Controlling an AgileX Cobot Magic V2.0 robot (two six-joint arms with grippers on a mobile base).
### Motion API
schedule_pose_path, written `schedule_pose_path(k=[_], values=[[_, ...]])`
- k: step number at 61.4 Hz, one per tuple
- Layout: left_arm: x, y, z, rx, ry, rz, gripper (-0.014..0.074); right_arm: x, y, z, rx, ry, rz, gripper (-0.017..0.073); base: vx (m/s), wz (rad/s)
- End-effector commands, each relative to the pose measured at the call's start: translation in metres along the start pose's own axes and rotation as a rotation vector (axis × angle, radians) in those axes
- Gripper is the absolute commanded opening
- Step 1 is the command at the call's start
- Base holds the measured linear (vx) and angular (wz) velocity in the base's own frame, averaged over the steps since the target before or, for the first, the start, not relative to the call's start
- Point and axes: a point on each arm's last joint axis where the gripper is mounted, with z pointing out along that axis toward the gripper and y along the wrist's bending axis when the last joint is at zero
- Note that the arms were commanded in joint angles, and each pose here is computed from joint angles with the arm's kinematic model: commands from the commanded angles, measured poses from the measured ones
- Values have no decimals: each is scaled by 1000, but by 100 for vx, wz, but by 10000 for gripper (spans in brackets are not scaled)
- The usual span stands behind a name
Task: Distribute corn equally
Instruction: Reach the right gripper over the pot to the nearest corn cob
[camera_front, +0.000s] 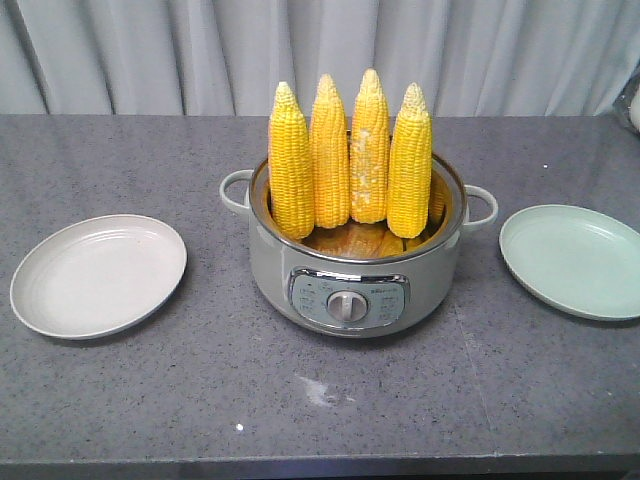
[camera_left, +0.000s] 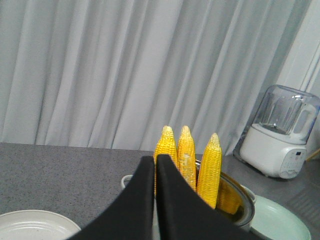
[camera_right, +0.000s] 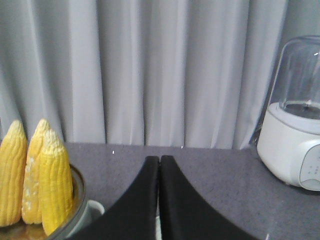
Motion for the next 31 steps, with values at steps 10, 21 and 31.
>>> schedule_pose_path(k=[10, 21, 31], values=[[-33, 2, 37, 19, 39, 35, -7, -13, 26, 26, -285, 181, -157, -1, 0, 0], [-34, 4, 56, 52, 134, 20, -7, -16, 42, 32, -462, 96, -237, 43, 0, 0], [-32, 7, 62, 54, 156, 49, -7, -18, 47, 37, -520, 61, -242, 232, 0, 0]])
